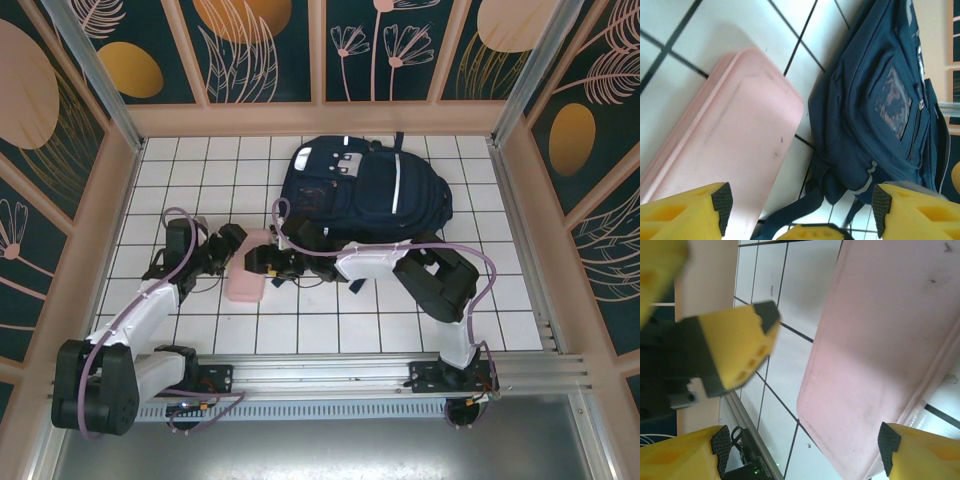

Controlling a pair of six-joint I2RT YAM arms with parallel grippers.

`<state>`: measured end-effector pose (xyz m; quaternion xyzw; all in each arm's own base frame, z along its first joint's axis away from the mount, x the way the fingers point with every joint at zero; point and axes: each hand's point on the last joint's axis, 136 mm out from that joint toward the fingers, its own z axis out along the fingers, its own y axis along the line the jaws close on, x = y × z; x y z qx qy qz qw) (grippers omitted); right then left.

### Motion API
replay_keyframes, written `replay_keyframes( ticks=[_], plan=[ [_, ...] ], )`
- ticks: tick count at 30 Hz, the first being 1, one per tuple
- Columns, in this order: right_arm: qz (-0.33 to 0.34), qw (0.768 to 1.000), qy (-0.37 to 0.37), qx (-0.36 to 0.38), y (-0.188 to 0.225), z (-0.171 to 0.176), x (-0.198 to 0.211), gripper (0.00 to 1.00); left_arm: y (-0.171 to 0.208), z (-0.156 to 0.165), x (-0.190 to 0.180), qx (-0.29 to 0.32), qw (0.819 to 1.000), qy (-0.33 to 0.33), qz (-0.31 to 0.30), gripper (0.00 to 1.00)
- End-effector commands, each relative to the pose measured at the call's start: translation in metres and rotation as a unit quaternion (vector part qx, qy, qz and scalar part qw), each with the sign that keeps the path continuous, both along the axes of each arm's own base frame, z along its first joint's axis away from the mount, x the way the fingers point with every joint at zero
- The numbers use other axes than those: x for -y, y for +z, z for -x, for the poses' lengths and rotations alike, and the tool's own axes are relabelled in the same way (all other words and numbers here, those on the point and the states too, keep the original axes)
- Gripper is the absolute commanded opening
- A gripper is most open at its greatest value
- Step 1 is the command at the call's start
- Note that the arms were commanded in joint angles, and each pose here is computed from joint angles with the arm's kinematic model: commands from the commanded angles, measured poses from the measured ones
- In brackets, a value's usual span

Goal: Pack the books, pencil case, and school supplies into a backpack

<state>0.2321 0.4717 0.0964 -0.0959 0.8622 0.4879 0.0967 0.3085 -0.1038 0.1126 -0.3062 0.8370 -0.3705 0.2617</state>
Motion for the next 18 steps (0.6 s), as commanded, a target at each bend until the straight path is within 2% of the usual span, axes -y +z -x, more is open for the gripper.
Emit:
replay_keyframes(
  ticks=[1, 5, 9, 18],
  plan=[
    [0.019, 1.0, -0.01, 0.023, 0.001, -0.002, 0.009, 0.78, -0.012, 0.005, -0.015, -0.022, 0.999, 0.008, -0.049, 0.76],
    [0.042, 0.999, -0.01, 0.014, -0.014, -0.001, 0.012, 0.78, -0.028, 0.005, -0.028, -0.046, 0.996, 0.025, -0.077, 0.76],
    [0.063, 0.998, -0.008, -0.003, -0.029, 0.0, 0.009, 0.77, -0.046, 0.006, -0.031, -0.069, 0.994, 0.03, -0.08, 0.76],
    [0.078, 0.997, 0.016, -0.006, -0.038, 0.003, -0.014, 0.76, -0.068, 0.011, -0.003, -0.084, 0.996, -0.005, 0.005, 0.74]
  ],
)
